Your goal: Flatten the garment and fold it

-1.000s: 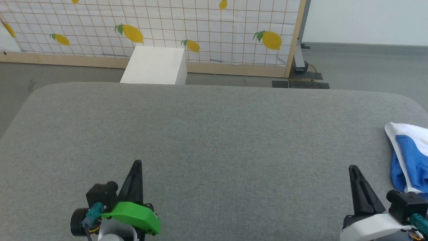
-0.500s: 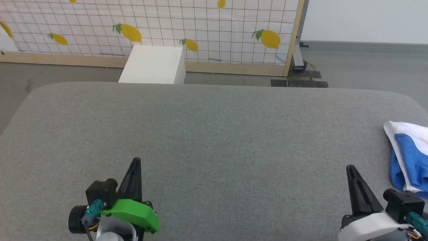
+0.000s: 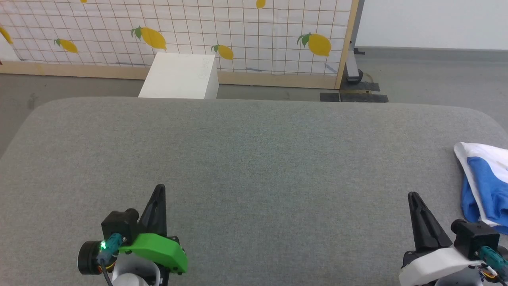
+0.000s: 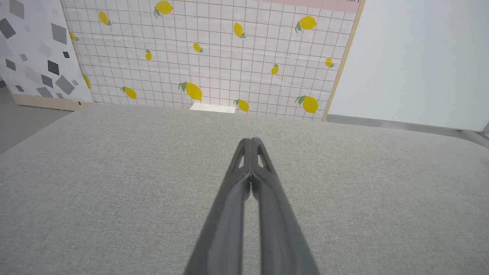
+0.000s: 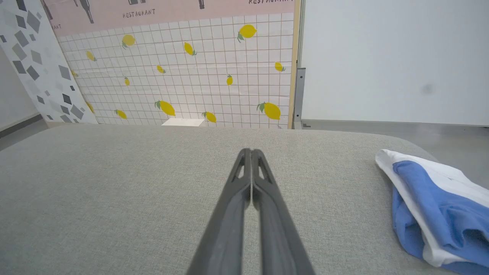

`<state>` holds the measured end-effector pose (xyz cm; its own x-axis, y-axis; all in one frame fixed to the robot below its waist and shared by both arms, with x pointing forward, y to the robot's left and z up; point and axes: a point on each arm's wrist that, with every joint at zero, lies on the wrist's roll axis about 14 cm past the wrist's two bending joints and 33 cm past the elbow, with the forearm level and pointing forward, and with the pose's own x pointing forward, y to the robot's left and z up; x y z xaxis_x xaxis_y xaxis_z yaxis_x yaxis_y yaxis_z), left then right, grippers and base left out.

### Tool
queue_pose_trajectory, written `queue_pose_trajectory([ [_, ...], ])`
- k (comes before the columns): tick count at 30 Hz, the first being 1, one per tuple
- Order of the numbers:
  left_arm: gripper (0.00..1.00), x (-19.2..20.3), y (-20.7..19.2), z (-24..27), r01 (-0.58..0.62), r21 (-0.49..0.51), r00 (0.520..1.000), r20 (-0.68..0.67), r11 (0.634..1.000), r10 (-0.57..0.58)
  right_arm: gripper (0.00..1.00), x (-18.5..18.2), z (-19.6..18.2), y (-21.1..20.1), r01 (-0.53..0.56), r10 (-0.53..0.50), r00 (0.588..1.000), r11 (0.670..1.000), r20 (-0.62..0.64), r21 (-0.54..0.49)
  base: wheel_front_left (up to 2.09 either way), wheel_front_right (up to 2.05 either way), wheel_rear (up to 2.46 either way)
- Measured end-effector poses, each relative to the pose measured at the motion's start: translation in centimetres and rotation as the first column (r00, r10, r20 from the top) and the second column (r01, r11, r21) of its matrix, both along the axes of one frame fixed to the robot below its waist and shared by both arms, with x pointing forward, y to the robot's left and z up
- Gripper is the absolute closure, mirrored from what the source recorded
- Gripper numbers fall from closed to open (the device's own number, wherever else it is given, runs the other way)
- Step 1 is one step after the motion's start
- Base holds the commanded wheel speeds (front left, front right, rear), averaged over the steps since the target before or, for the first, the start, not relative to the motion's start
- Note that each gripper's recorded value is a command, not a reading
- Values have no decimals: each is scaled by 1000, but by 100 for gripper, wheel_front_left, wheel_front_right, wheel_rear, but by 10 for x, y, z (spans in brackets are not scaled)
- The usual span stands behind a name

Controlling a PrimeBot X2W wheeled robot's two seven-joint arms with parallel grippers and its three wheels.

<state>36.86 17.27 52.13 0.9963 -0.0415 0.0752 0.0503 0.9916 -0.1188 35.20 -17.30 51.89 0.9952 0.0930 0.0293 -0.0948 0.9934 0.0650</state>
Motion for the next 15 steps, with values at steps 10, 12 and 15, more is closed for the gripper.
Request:
queue_pose_trajectory([
  [10,100,1,-1,1,1,14,1000,-6,1000,-1,100,1,0,2,-5,5,1000,1000,-6,-11,0,0,0],
  [12,100,1,-1,2,0,17,1000,-4,1000,0,100,2,0,2,-6,6,1000,1000,-6,-11,0,0,0],
  [15,100,2,-1,2,1,32,1000,-8,999,-1,100,2,-1,2,-8,8,1000,1000,-9,-19,0,0,0],
])
